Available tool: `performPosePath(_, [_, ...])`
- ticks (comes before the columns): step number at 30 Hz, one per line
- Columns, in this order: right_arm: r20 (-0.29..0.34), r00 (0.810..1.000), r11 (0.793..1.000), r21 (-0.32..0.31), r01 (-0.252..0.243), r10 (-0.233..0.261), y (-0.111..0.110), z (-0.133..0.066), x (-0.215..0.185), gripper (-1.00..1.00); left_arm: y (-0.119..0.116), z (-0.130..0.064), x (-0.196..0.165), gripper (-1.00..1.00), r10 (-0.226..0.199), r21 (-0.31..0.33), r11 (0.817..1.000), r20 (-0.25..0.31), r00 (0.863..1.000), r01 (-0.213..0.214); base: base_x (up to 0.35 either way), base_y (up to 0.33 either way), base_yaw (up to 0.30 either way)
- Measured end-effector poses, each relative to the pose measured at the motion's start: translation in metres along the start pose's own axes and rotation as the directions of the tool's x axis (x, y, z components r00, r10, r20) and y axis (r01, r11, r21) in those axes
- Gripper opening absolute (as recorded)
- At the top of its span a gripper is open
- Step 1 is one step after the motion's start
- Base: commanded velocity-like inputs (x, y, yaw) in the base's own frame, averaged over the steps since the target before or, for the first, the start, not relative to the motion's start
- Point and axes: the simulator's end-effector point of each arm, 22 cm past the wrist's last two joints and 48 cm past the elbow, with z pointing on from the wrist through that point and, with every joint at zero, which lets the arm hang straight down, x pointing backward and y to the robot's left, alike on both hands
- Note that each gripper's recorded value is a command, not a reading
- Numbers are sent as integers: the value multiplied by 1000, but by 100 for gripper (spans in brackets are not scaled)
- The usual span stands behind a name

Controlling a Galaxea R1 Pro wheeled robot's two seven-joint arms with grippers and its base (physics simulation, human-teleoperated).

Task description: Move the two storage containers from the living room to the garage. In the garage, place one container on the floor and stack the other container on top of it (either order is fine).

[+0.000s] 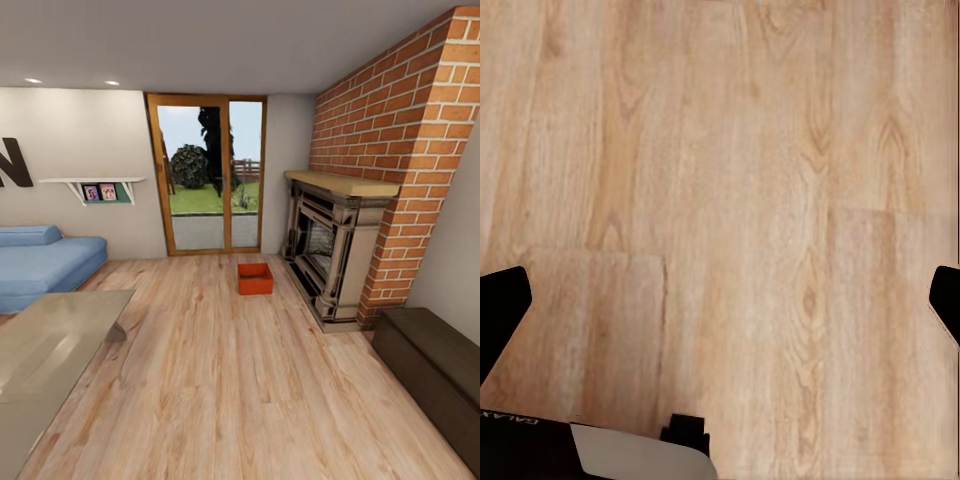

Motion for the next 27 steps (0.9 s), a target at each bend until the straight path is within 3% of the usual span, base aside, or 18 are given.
performPosePath(27, [0, 1000, 1000, 0, -1, 1, 0, 0, 0, 100, 1, 0, 0, 100, 0, -1, 1000, -1, 1000, 0, 312, -127, 0])
